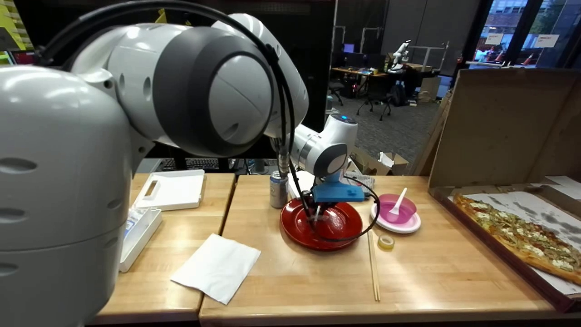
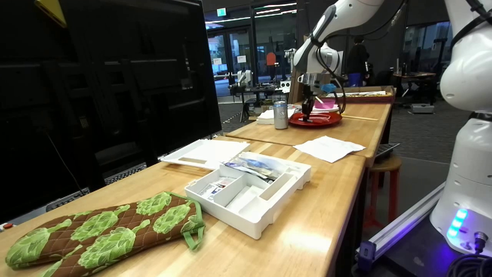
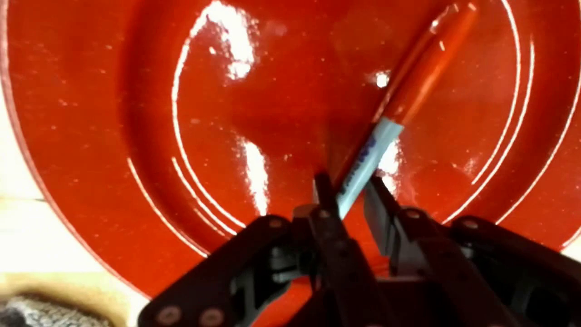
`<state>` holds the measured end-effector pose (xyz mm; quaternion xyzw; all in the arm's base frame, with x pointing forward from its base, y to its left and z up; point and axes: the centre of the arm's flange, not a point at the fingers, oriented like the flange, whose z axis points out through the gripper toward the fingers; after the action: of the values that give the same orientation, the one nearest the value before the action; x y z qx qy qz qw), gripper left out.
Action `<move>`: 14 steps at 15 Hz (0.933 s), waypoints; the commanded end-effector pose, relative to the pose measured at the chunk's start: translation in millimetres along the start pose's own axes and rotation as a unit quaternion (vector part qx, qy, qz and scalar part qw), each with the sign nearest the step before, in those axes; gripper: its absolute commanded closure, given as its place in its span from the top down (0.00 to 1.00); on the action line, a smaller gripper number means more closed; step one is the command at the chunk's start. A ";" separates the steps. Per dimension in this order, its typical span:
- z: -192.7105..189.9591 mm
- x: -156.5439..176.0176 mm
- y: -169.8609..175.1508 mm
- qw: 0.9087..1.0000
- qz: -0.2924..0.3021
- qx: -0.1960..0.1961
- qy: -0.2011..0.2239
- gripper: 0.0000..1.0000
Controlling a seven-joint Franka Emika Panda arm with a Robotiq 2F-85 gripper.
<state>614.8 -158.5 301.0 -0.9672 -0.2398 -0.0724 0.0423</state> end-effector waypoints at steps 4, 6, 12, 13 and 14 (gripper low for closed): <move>-0.8 -9.0 0.4 1.000 -0.006 0.001 0.004 0.03; -4.7 -11.9 0.8 1.000 -0.005 0.003 0.005 0.03; -36.4 -50.5 4.0 1.000 0.009 -0.005 0.014 0.03; -42.7 -58.1 5.0 1.000 0.013 -0.009 0.018 0.03; -50.2 -65.7 5.3 1.000 0.018 -0.013 0.021 0.03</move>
<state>590.8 -190.9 314.2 -0.9698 -0.2282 -0.0773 0.0377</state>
